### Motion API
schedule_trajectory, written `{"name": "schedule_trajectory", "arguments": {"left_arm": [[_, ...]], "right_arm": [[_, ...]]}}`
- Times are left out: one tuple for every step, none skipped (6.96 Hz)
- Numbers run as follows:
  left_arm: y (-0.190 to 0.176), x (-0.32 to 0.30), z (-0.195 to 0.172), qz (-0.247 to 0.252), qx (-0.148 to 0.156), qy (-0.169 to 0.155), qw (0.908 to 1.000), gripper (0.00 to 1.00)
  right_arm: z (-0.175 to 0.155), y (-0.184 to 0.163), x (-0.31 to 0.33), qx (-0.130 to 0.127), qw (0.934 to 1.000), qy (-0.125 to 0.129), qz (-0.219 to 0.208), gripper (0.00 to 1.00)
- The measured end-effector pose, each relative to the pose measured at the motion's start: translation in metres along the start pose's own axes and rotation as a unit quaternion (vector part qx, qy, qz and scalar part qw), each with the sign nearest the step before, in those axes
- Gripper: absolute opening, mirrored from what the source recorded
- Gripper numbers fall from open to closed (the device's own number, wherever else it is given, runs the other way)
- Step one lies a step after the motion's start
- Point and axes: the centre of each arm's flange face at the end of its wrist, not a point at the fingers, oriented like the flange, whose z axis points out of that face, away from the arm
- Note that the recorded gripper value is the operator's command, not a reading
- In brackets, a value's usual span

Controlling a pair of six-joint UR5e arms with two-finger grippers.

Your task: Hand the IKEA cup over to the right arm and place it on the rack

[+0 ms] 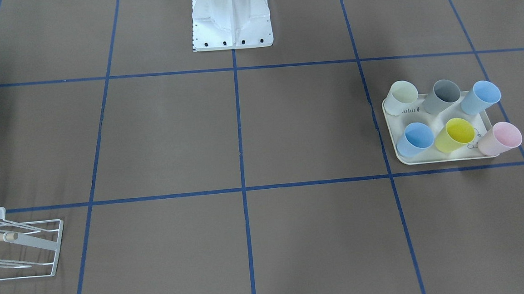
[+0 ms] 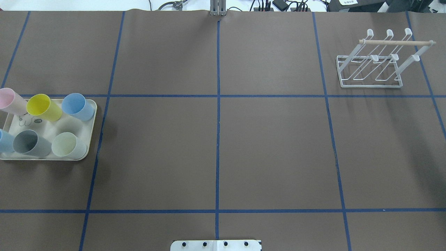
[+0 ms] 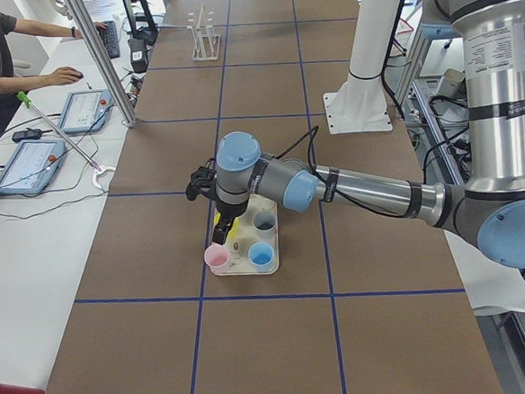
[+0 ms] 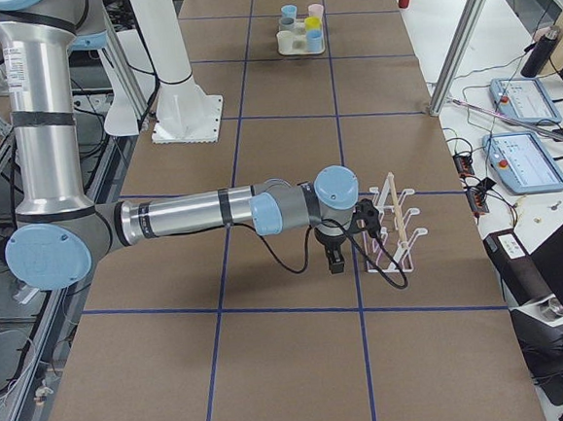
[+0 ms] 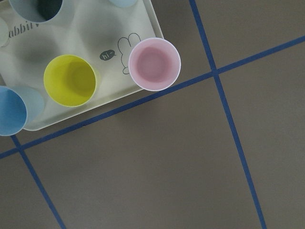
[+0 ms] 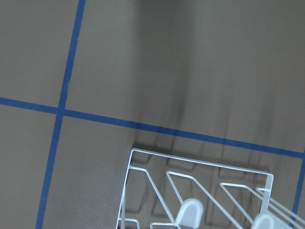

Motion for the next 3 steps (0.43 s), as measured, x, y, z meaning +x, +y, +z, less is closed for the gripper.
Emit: {"name": "schedule_trajectory", "arguments": {"left_arm": [[0.007, -0.001, 0.001, 0.004, -0.002, 0.000, 1.0000, 0.99], [0.017, -0.001, 0.001, 0.018, 0.000, -0.001, 0.9998, 0.99], [0.022, -0.001, 0.001, 0.028, 0.003, -0.002, 0.9996, 0.99]], "right_arm": [[-0.004, 0.002, -0.001, -0.007, 1.0000, 0.001, -0.005, 1.00], [-0.021, 0.006, -0.001, -0.011, 0.9999, 0.004, -0.007, 1.00], [-0.040, 0.011, -0.002, -0.008, 0.9999, 0.010, -0.005, 1.00]]}}
